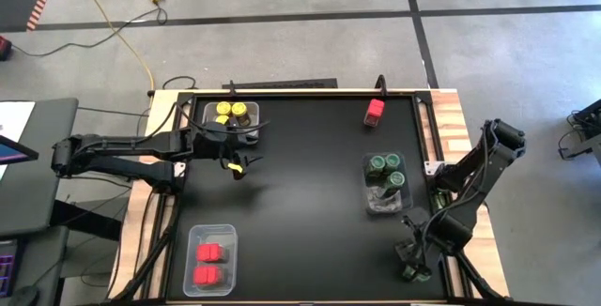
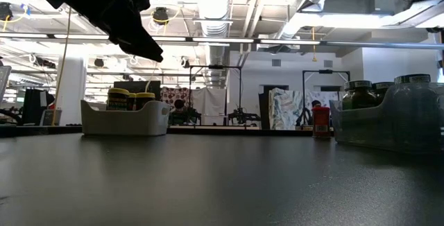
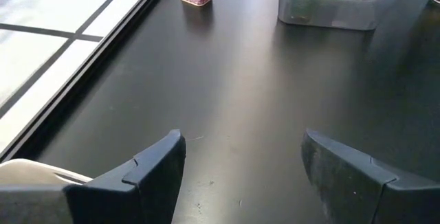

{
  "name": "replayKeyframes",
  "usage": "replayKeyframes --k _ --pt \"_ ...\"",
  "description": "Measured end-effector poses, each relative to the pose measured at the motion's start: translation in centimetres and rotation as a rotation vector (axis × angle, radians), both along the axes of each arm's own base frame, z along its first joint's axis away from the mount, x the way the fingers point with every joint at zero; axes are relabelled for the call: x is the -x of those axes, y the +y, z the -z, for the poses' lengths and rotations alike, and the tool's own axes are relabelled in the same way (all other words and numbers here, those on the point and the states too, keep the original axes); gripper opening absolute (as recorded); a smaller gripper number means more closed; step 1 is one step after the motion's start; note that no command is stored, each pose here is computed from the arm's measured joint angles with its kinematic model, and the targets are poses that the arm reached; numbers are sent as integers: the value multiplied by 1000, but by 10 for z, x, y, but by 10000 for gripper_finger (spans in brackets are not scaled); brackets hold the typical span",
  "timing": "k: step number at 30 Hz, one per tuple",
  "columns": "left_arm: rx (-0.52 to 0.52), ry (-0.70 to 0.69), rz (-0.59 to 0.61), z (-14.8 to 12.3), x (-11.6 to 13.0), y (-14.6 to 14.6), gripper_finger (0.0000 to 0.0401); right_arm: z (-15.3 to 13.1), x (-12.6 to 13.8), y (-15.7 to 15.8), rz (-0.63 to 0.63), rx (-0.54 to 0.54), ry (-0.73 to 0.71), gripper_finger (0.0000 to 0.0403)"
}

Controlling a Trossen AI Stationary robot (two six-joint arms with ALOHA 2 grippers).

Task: Sort spices by type
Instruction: Put the yellow seasoning bottle into the gray bin

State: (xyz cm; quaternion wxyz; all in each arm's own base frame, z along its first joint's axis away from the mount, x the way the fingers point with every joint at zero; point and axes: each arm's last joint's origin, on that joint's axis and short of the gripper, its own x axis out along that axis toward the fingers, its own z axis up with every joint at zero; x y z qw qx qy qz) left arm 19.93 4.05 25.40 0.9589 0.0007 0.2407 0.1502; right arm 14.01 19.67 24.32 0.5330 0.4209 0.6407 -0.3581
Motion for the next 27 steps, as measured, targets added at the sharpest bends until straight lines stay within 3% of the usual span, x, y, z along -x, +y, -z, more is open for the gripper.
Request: replayKeyframes --k 21,27 --pt "47 -16 -26 0 0 0 277 0 0 0 -51 -1 -5 292" --pt "53 -18 -29 0 0 0 277 0 0 0 -67 -9 -11 319"
